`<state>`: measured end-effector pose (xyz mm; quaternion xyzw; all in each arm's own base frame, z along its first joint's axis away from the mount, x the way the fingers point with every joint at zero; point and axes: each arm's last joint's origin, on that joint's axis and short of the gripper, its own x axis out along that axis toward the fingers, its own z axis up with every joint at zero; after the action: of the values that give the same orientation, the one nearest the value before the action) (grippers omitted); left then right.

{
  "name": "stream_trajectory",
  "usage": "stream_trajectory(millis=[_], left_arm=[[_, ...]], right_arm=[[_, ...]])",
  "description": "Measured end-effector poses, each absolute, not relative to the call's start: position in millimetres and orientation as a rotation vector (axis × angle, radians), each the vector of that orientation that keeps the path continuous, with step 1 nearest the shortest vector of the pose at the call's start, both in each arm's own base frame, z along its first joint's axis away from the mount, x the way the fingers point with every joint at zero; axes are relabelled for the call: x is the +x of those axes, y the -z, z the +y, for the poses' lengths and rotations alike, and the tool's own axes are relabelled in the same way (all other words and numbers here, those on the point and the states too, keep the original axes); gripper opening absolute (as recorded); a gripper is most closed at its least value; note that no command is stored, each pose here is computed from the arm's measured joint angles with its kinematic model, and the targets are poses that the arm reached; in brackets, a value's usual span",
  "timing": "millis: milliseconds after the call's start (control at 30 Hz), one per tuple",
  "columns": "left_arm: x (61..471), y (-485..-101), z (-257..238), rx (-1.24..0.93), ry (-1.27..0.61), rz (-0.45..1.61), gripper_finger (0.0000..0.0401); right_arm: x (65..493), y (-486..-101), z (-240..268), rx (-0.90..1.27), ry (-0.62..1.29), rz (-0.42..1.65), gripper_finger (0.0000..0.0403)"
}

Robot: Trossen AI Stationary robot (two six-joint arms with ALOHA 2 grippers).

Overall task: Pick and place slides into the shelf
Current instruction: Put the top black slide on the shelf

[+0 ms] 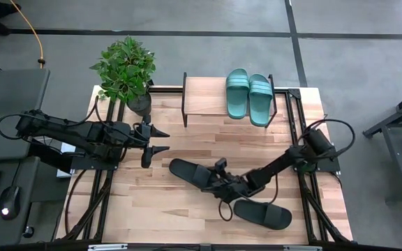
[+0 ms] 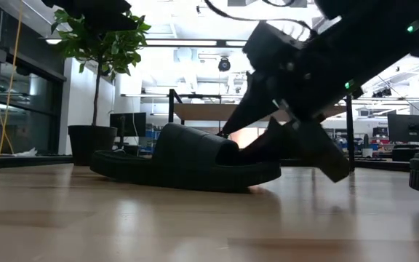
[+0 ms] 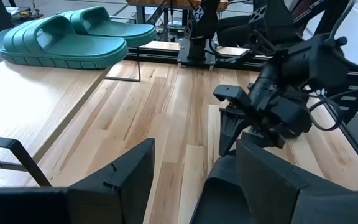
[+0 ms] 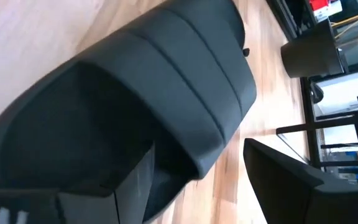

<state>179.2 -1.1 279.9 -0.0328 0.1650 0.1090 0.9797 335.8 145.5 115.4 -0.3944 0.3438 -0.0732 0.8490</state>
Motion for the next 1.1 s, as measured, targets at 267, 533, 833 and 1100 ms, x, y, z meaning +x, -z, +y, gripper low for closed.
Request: stream_trajectory(millis=[267,533,833,1100], left_arm=[[179.2,-279.8,-1.2,-0.065,-0.219,0.333,0.0209],[179.2,-279.8,-1.2,-0.065,-0.219,0.333,0.0209],[179.2,-279.8,-1.2,-0.065,-0.219,0.333,0.0209],[179.2,-279.8,-1.2,-0.065,-0.219,0.333,0.0209]], right_arm=[[342.5,-117.6,140.8,-0.770,0.151,0.684,0.0238],[343.5,-118.8,141.5,-0.732,0.161,0.665,0.0226],[343.9,-118.9,142.0,-0.722,0.143,0.661,0.0138],[344.8,-119.0,140.4,-0.696,0.152,0.658,0.0038]])
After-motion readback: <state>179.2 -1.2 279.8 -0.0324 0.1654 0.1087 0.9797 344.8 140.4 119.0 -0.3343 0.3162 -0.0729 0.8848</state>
